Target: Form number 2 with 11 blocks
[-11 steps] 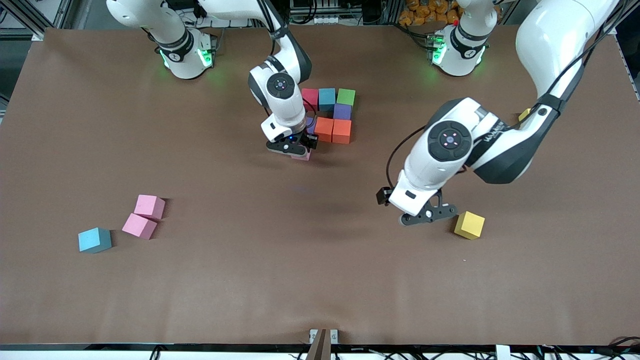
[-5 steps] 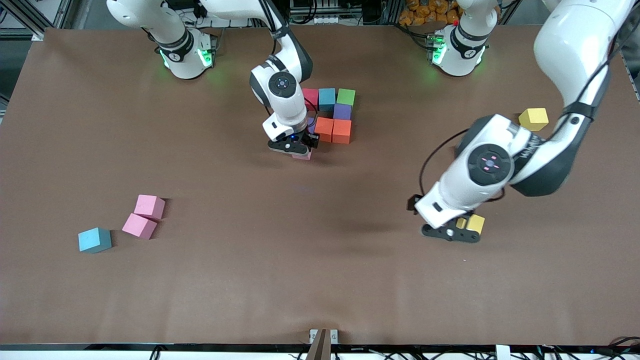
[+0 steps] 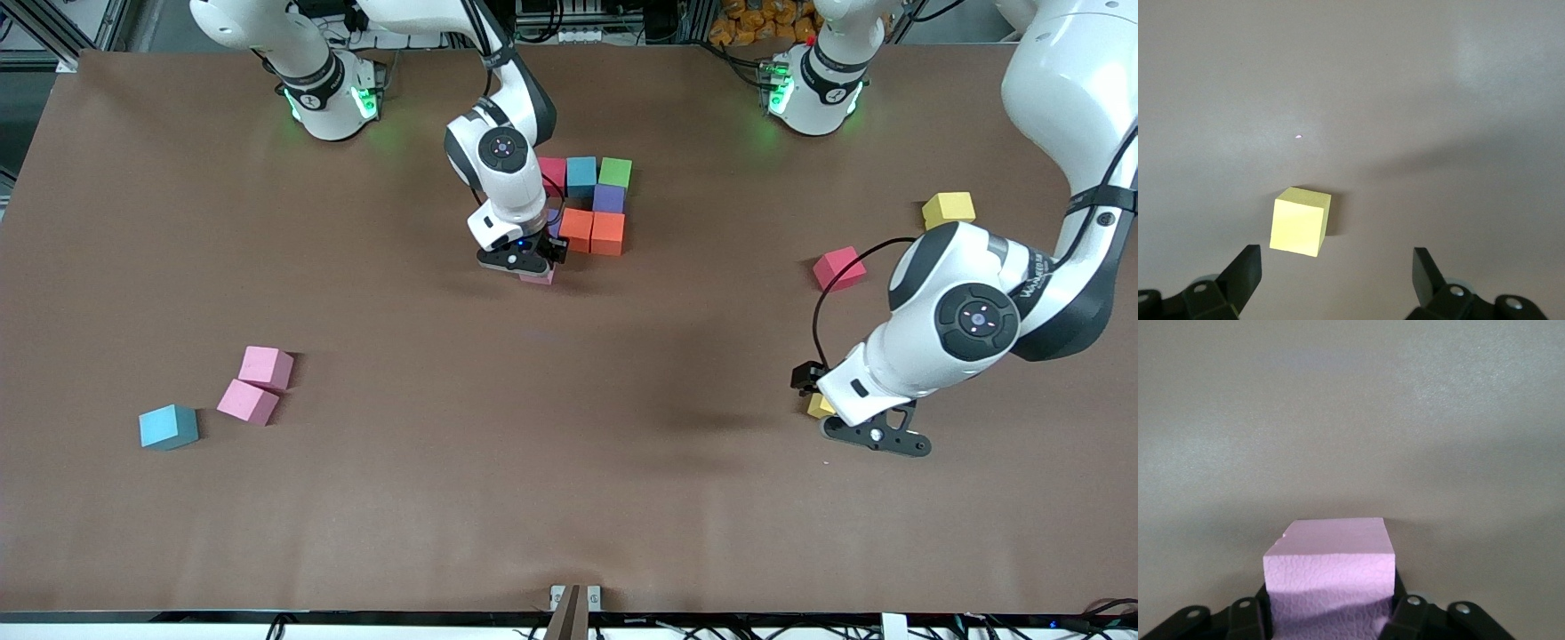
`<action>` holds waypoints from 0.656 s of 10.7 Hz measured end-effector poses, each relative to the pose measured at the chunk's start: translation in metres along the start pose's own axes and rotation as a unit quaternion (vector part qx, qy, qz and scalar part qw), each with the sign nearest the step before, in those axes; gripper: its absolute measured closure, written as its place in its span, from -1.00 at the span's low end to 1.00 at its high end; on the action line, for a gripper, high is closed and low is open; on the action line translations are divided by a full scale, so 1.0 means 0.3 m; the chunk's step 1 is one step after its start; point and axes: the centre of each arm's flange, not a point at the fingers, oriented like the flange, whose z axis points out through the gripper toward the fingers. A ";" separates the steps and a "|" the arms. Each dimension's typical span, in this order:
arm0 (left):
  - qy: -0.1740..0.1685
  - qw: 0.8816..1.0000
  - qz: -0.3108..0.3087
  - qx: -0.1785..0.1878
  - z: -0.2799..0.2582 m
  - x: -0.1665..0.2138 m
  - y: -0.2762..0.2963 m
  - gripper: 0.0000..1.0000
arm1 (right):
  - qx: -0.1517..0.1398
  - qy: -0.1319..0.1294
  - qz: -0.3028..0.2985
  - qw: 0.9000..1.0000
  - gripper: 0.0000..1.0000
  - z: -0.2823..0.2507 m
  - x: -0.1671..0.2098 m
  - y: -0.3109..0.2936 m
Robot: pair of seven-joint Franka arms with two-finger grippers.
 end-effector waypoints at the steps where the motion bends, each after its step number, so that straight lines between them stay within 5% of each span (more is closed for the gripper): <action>1: -0.002 1.000 0.014 0.001 0.004 -0.003 -0.031 -1.00 | -0.002 0.001 -0.001 1.000 -0.31 0.012 -0.004 0.001; 4: -0.010 0.999 0.049 0.001 0.027 -0.019 -0.156 -1.00 | -0.007 0.002 0.000 1.000 -0.99 0.037 -0.003 0.008; 7: -0.031 0.997 0.077 -0.003 0.099 -0.044 -0.203 -1.00 | 0.000 0.008 0.011 1.000 -1.00 0.014 0.046 0.010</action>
